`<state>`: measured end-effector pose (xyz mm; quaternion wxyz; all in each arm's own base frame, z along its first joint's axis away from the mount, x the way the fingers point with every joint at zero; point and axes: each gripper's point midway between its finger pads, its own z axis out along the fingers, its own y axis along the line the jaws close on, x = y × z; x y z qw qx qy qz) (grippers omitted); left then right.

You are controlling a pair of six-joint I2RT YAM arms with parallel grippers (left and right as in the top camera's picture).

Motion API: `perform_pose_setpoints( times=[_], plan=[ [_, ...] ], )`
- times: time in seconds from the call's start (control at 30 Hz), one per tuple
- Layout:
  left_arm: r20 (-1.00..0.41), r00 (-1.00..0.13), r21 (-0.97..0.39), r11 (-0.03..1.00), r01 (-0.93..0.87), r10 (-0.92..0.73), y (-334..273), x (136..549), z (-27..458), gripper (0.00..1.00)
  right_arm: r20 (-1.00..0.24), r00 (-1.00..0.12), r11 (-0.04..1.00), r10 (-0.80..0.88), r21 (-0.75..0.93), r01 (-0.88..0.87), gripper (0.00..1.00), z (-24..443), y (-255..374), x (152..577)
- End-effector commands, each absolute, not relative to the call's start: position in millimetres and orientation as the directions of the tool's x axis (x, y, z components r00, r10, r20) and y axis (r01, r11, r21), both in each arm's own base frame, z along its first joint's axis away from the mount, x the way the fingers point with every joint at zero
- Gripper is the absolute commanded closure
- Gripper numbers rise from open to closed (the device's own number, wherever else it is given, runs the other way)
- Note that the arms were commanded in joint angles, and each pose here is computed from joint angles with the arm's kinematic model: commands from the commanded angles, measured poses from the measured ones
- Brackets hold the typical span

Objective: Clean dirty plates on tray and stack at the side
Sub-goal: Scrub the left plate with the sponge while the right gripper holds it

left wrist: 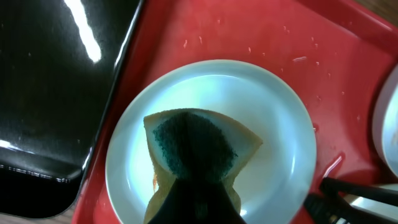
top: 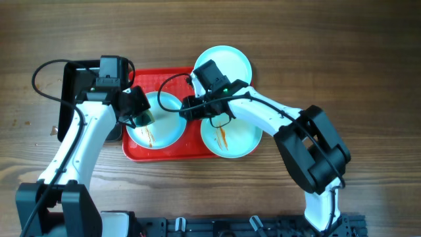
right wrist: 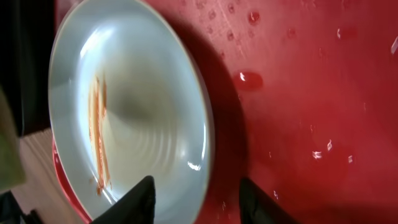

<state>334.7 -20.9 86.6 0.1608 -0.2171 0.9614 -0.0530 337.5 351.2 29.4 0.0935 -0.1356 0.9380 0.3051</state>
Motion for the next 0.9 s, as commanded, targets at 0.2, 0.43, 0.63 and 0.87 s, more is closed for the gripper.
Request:
perform_pose_setpoints(
  times=[0.2,0.43,0.63,0.87],
  plan=[
    [-0.399,-0.795,-0.152,0.888,-0.434,-0.457,-7.6,353.7,87.4,0.96,-0.258,-0.951,0.829,-0.172,0.483,-0.281,0.73,4.7,361.1,342.9],
    [-0.427,-0.78,-0.172,0.888,-0.426,-0.457,-8.9,364.1,89.4,0.96,-0.223,-0.96,0.873,-0.17,0.418,-0.252,0.95,12.8,353.0,353.2],
    [-0.391,-0.843,-0.153,0.929,-0.337,-0.37,-46.8,355.6,78.5,0.96,-0.14,-0.977,0.852,-0.158,0.481,-0.207,0.96,13.9,334.5,354.4],
    [-0.224,-0.932,-0.049,0.958,-0.283,-0.286,-68.5,326.9,-3.3,0.96,-0.144,-0.977,0.851,-0.159,0.481,-0.21,0.96,14.2,335.3,354.9]
  ],
)
